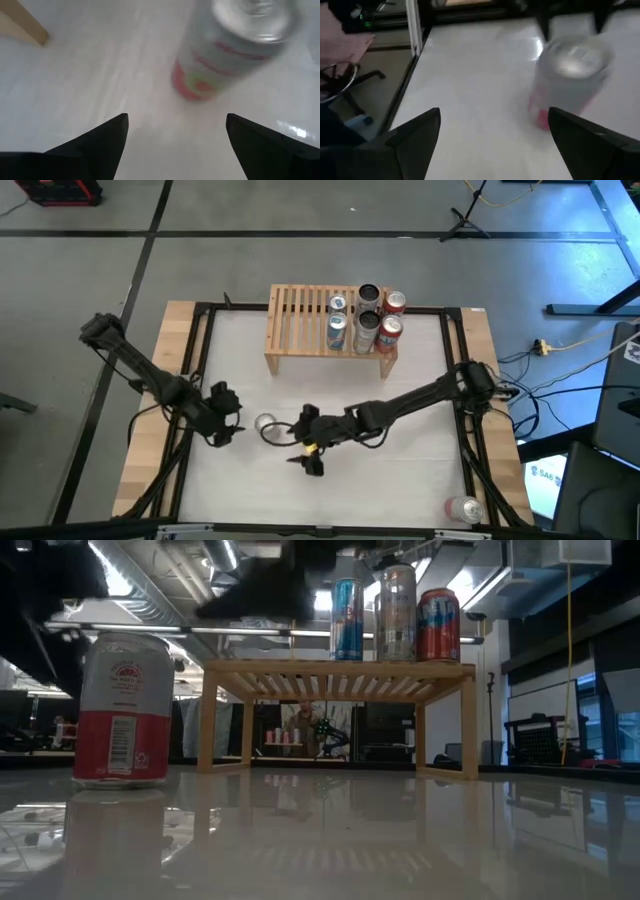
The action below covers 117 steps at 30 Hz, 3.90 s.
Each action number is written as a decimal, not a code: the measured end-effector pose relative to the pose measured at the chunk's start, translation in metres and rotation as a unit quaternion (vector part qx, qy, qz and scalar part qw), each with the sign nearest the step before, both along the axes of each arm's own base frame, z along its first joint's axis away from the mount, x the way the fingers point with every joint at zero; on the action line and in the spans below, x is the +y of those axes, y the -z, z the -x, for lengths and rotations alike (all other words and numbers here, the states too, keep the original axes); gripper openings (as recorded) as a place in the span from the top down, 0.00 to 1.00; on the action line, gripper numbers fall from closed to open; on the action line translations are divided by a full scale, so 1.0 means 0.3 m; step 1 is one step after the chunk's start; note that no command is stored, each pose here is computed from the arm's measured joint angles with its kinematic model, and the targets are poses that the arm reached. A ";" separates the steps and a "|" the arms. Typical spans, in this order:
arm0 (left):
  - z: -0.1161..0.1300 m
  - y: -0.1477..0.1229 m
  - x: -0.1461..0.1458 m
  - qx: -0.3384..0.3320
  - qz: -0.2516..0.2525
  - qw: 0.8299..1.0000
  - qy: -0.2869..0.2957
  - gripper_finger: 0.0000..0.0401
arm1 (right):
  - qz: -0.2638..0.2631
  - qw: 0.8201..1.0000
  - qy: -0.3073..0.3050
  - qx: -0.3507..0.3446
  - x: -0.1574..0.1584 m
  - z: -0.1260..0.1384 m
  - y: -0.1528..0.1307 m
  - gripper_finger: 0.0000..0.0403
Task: Place canned beverage on shelf
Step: Put the top pink soda can on the shelf
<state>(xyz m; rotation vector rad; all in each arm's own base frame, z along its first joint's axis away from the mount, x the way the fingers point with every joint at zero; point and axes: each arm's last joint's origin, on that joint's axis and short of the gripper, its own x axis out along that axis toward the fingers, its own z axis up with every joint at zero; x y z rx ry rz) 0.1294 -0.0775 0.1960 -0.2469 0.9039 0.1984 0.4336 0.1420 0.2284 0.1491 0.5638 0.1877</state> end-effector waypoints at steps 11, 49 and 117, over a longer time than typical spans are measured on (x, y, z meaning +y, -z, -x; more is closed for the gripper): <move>-0.013 0.100 0.057 -0.038 -0.010 0.995 -0.096 0.19 | -0.029 0.999 -0.009 -0.024 0.031 -0.080 0.168 0.11; -0.049 0.072 -0.004 -0.092 0.073 0.992 -0.036 0.19 | -0.004 0.998 0.037 0.052 -0.109 -0.111 0.229 0.11; -0.259 -0.037 -0.089 -0.004 -0.024 0.996 0.085 0.19 | 0.032 0.982 0.095 0.159 -0.034 0.102 -0.013 0.11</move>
